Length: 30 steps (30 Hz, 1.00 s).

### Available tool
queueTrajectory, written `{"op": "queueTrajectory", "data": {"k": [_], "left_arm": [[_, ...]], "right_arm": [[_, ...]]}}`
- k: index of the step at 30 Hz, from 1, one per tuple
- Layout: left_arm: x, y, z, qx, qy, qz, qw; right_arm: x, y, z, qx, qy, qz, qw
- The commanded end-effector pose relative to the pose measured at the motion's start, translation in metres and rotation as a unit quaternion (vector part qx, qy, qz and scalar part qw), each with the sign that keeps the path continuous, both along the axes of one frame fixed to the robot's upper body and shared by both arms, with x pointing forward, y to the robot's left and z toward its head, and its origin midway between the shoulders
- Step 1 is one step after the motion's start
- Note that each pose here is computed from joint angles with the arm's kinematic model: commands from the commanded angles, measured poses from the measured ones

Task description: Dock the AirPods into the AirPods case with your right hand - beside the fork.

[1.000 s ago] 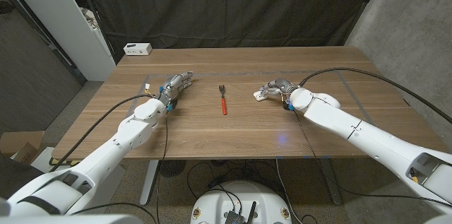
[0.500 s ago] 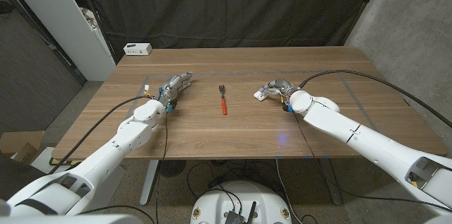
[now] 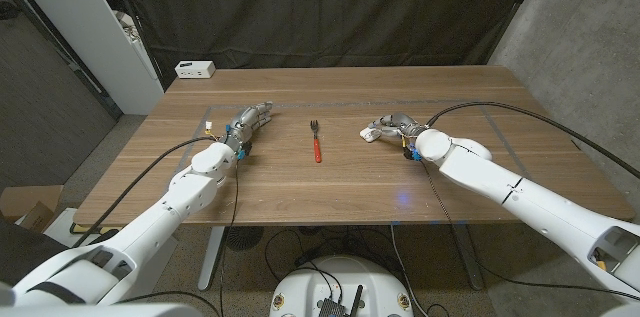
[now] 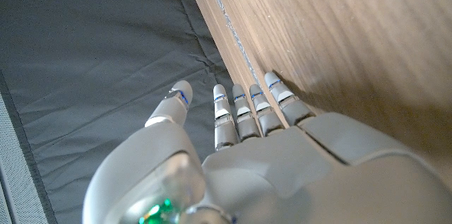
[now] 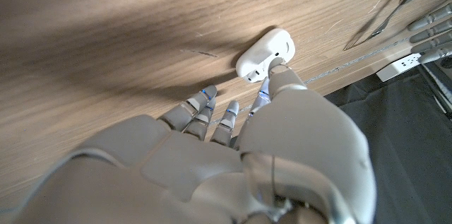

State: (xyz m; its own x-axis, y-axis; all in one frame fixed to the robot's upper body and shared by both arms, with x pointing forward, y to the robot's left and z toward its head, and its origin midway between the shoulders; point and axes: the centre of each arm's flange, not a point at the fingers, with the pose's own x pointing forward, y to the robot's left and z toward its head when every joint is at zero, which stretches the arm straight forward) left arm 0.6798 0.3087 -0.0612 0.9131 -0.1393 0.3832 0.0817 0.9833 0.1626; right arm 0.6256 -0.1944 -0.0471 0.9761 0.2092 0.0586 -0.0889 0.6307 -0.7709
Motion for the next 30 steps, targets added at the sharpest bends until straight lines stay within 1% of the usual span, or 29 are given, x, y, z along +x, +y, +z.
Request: {"op": "queueTrajectory", "data": {"k": [1,5,7,10,13,23,30], "left_arm": [[0.0,-0.005,0.001,0.0,-0.005,-0.002,1.0],[-0.001,-0.005,0.002,0.002,-0.007,0.0,1.0],[-0.002,-0.005,0.002,0.001,-0.007,0.002,1.0],[-0.002,-0.004,0.003,0.001,-0.009,0.002,1.0],[-0.003,-0.003,0.003,0.001,-0.009,0.003,1.0],[-0.005,0.001,0.0,0.0,-0.003,0.006,1.0],[-0.007,0.003,-0.002,-0.001,-0.002,0.007,1.0]], "right_arm": [[0.0,-0.016,0.013,-0.017,0.012,0.036,0.9991],[0.002,-0.021,0.019,-0.039,0.014,0.042,0.9982],[0.005,-0.023,0.023,-0.053,0.02,0.046,0.9973],[0.008,-0.024,0.027,-0.073,0.025,0.048,0.9958],[0.012,-0.024,0.03,-0.095,0.02,0.047,0.9942],[0.021,-0.02,0.03,-0.122,0.011,0.048,0.9914],[0.024,-0.02,0.035,-0.128,0.002,0.047,0.9907]]}}
